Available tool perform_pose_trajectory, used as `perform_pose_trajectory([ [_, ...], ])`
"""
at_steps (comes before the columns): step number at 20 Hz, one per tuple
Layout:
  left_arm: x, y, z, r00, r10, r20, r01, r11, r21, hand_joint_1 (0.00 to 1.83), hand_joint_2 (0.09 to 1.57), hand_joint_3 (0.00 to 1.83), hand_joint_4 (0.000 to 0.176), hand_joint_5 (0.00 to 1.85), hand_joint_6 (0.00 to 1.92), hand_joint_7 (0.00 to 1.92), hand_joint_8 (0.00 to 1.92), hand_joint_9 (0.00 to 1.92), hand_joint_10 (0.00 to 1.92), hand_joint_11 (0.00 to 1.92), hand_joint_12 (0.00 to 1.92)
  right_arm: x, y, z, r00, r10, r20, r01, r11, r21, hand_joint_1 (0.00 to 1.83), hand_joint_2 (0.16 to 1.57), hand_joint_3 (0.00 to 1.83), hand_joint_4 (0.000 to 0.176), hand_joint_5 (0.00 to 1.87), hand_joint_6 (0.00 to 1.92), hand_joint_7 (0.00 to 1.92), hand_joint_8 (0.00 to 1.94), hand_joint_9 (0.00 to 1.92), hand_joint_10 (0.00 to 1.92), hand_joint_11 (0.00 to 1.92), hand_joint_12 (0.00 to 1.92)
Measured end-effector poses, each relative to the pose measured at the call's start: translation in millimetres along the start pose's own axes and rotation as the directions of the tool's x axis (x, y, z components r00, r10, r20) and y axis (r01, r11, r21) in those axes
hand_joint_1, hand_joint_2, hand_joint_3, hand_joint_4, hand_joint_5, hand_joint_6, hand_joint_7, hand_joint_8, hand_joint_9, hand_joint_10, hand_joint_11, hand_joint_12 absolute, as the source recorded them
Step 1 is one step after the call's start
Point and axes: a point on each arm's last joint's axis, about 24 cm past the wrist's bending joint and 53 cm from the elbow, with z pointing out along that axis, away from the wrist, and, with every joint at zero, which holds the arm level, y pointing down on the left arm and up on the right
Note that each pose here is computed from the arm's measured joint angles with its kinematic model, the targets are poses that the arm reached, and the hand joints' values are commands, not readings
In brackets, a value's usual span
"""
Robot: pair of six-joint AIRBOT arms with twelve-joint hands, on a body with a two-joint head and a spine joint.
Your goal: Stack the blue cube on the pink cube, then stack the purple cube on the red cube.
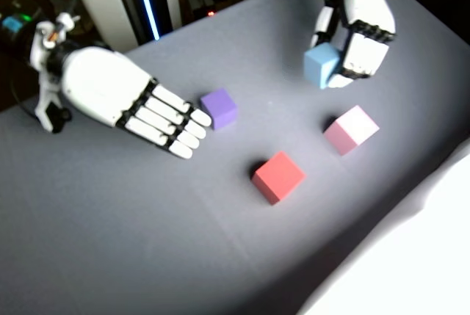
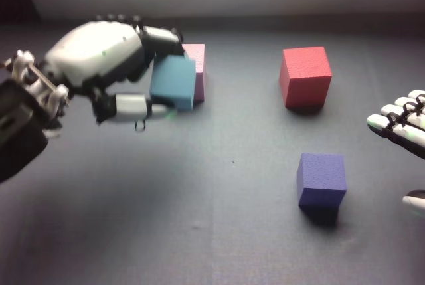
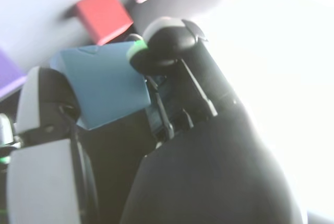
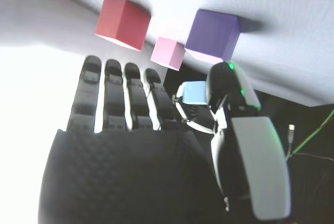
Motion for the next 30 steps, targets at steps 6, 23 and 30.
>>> perform_pose_trajectory([
  [6,-29.4,10.3,31,0.9990,0.029,0.033,-0.027,0.9975,-0.065,1.21,1.22,0.00,0.000,0.80,1.09,0.81,1.54,0.82,1.76,0.87,1.92,7,1.7,1,1.000,0.021,-0.011,-0.021,1.000,-0.003,0.56,1.38,0.00,0.000,0.00,0.00,0.00,0.00,0.00,0.00,0.00,0.00],
  [23,-23.3,47.5,59,0.9998,0.013,0.018,-0.009,0.9801,-0.198,1.11,1.22,0.00,0.000,0.79,1.27,0.97,1.91,1.15,1.92,1.26,1.92,15,-1.2,2,0.998,0.050,-0.023,-0.050,0.999,0.000,0.52,1.38,0.00,0.000,0.00,0.00,0.00,0.00,0.00,0.00,0.00,0.00],
  [30,-18.0,50.7,65,0.9999,0.003,0.011,-0.001,0.9775,-0.211,0.89,1.12,0.00,0.035,0.35,0.48,0.39,0.56,0.21,0.91,0.04,1.54,17,-0.8,3,0.998,0.057,-0.026,-0.057,0.998,0.000,0.53,1.37,0.00,0.000,0.00,0.00,0.00,0.00,0.00,0.00,0.00,0.00],
])
